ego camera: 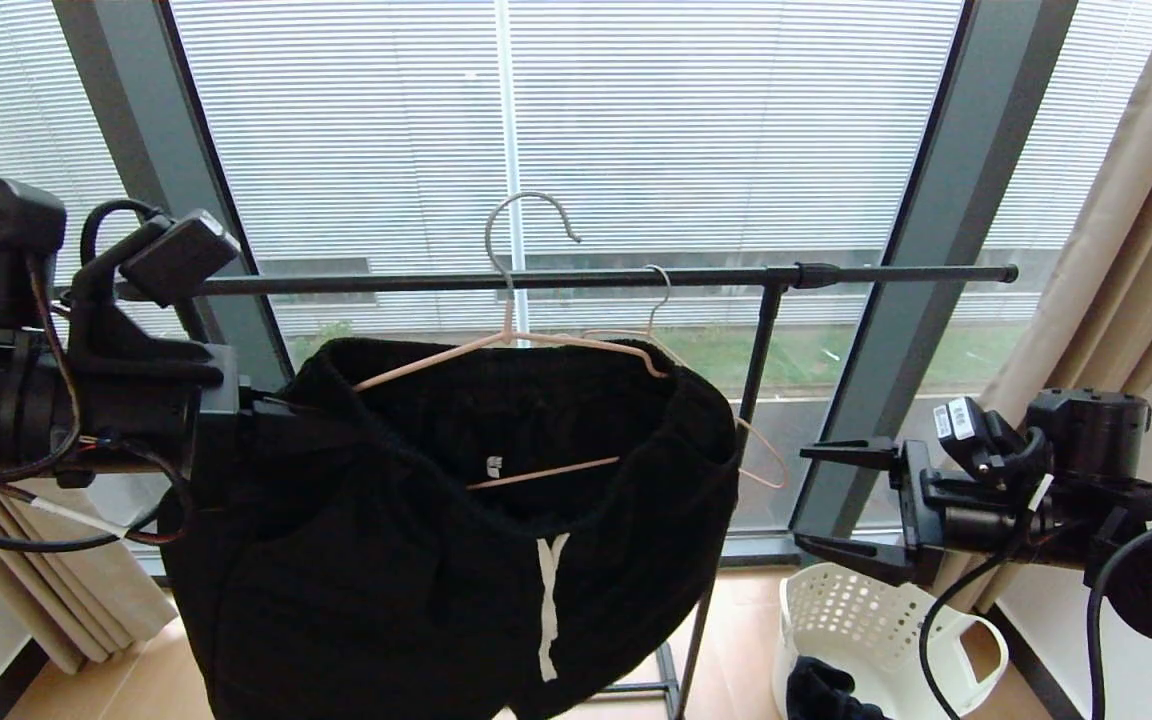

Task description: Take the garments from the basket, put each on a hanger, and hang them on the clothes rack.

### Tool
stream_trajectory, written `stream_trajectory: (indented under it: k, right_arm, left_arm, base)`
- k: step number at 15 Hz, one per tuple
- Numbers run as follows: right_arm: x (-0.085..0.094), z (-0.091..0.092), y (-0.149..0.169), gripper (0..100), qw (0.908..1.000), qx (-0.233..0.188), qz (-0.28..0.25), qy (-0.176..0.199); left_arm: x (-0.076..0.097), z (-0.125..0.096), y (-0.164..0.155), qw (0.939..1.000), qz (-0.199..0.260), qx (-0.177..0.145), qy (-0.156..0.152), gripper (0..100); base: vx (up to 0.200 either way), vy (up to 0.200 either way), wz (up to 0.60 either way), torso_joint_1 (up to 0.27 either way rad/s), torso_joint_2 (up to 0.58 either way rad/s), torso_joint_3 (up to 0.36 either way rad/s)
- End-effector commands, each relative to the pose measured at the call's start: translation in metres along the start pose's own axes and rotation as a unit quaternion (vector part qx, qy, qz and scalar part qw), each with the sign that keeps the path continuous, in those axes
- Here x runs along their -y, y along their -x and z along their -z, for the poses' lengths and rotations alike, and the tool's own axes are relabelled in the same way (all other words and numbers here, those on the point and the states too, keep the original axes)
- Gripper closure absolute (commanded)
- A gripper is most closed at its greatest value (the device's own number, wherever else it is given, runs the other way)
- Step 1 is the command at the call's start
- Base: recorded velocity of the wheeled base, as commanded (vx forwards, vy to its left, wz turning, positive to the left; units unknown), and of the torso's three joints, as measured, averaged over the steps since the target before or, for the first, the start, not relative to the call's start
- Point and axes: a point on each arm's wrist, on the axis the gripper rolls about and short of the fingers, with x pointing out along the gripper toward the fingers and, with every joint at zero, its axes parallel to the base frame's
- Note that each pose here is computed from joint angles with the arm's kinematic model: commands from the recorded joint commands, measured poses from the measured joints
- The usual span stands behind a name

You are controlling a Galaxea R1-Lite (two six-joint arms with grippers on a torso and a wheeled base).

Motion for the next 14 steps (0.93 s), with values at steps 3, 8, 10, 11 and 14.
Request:
stream_trajectory:
  k: [3, 8, 10, 11, 14]
  right_arm:
    - [-0.002, -0.024, -0.001, 0, 0.9962, -0.015, 0.085, 0.011]
    - [-0.010, -0.048, -0.007, 0, 0.9935, 0.003, 0.110, -0.030]
    - [-0.004, -0.047, -0.008, 0, 0.9930, 0.003, 0.114, -0.032]
    - [-0.002, -0.047, -0.008, 0, 0.9927, 0.004, 0.116, -0.031]
    - [-0.001, -0.049, -0.008, 0, 0.9914, 0.006, 0.124, -0.043]
  left_arm:
    - [-0.002, 0.006, 0.022, 0.9980, -0.043, 0.019, 0.043, 100]
    - [-0.013, 0.003, 0.018, 0.9893, -0.127, 0.023, 0.068, 100]
    - [-0.015, 0.003, 0.016, 0.9876, -0.131, 0.021, 0.083, 100]
    - [-0.017, 0.003, 0.013, 0.9863, -0.138, 0.019, 0.088, 100]
    - [-0.023, 0.000, 0.000, 0.9827, -0.164, 0.014, 0.086, 100]
  base:
    - [0.000, 0.000, 0.00, 0.000, 0.00, 0.000]
    - [0.000, 0.000, 0.00, 0.000, 0.00, 0.000]
    - [0.000, 0.000, 0.00, 0.000, 0.00, 0.000]
    - [0.000, 0.000, 0.00, 0.000, 0.00, 0.000]
    - [0.000, 0.000, 0.00, 0.000, 0.00, 0.000]
